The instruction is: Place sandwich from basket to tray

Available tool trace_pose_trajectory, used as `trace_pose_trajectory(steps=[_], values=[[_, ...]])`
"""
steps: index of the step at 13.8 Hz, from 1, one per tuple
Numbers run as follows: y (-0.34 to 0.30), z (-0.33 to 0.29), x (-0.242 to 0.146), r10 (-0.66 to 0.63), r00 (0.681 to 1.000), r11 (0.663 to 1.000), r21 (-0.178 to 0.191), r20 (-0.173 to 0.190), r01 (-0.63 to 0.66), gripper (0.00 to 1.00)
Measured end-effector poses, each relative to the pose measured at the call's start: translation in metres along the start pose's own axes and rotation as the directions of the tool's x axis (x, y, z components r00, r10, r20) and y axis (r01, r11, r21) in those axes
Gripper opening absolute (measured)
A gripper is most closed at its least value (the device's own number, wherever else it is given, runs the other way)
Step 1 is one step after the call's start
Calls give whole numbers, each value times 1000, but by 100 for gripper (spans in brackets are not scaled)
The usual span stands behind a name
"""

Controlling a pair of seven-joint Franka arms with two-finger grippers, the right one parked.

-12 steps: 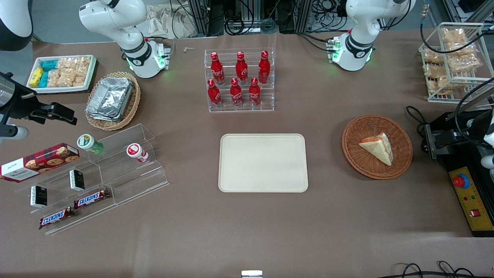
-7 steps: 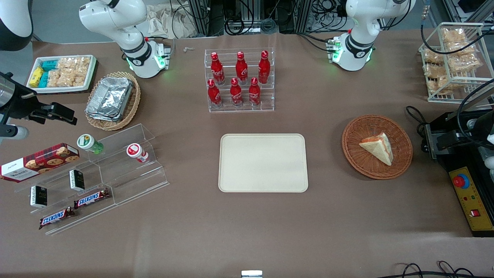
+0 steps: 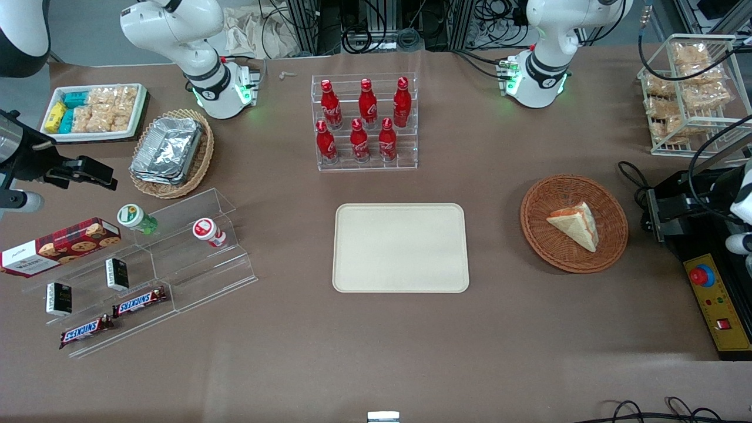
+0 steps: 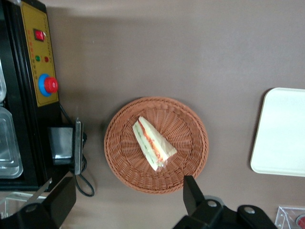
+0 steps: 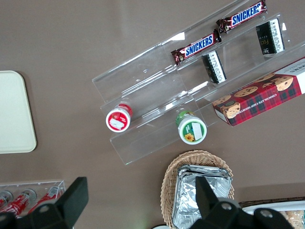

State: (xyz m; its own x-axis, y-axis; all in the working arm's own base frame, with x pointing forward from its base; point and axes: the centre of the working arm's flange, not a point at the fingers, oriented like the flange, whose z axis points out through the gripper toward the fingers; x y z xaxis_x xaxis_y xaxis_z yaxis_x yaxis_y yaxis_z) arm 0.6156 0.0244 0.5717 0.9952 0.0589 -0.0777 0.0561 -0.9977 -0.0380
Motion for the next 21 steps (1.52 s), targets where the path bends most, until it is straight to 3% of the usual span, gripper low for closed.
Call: trace_pose_trajectory(steps=[4, 9, 15, 21], values=[[9, 21, -24, -17, 999, 1000, 5, 41, 17, 100], [18, 87, -57, -115, 993, 993, 4, 4, 115, 100], [27, 168, -80, -314, 949, 950, 1, -5, 314, 100], [31, 259, -75, -483, 874, 876, 30, 53, 482, 100]])
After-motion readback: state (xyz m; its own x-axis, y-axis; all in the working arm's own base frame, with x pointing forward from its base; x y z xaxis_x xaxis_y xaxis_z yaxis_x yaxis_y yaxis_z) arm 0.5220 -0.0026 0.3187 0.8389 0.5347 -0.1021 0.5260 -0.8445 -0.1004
